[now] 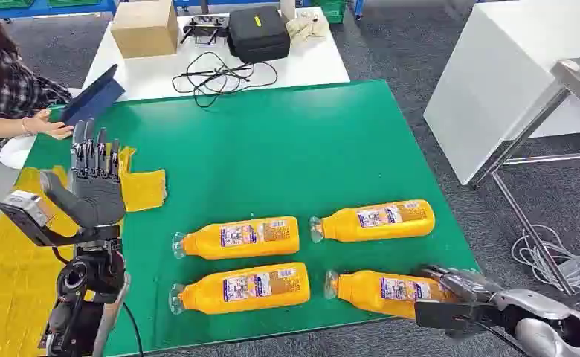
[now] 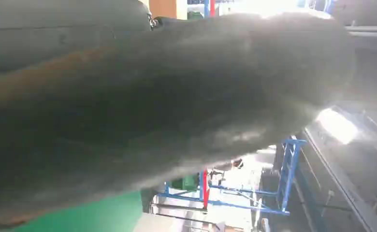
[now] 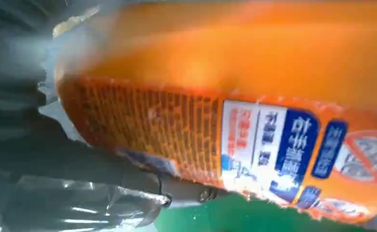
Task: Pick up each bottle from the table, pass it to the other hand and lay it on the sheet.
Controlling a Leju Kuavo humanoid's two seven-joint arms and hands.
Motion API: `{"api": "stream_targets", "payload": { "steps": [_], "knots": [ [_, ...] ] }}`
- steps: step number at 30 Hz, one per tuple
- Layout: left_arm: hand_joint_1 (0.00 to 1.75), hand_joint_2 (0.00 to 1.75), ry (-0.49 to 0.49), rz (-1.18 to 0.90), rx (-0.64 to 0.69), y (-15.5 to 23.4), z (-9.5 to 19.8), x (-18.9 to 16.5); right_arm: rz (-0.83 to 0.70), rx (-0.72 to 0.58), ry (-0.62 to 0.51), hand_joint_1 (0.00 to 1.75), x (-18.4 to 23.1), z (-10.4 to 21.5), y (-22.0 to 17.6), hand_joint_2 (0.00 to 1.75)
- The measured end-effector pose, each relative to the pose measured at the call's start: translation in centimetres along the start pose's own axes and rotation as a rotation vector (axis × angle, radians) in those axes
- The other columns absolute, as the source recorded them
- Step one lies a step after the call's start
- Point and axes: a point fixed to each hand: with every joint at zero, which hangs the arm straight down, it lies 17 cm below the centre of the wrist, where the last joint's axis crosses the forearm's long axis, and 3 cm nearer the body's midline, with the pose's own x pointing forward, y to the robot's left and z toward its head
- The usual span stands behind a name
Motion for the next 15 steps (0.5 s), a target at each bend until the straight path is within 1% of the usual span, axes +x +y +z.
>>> {"api": "stream_targets", "payload": {
  "steps": [2, 3, 4, 5, 12, 15],
  "knots": [
    [0.0, 0.0, 0.0, 0.001, -0.004, -0.2, -0.1, 0.0, 0.0, 0.003, -0.003, 0.0, 0.2, -0.2, 0.3, 1.75],
    [0.0, 0.0, 0.001, 0.002, -0.004, -0.2, -0.1, -0.1, 0.0, 0.004, -0.004, 0.38, 0.3, -0.3, 0.3, 1.75],
    [0.0, 0.0, 0.0, 0.002, -0.004, -0.2, -0.2, -0.1, 0.0, 0.006, -0.005, 1.61, 0.4, -0.3, 0.4, 1.75],
    [0.0, 0.0, 0.0, 0.002, -0.005, -0.2, -0.2, -0.1, 0.0, 0.007, -0.005, 1.75, 0.4, -0.4, 0.5, 1.75],
    [0.0, 0.0, 0.003, 0.006, -0.006, -0.3, -0.3, -0.3, -0.001, -0.002, 0.007, 1.73, 0.5, -0.5, 1.3, 1.75],
    [0.0, 0.0, 0.004, 0.01, -0.01, -0.4, -0.3, -0.3, -0.004, -0.01, 0.008, 1.75, 0.6, -0.4, 1.2, 1.75]
  ]
}}
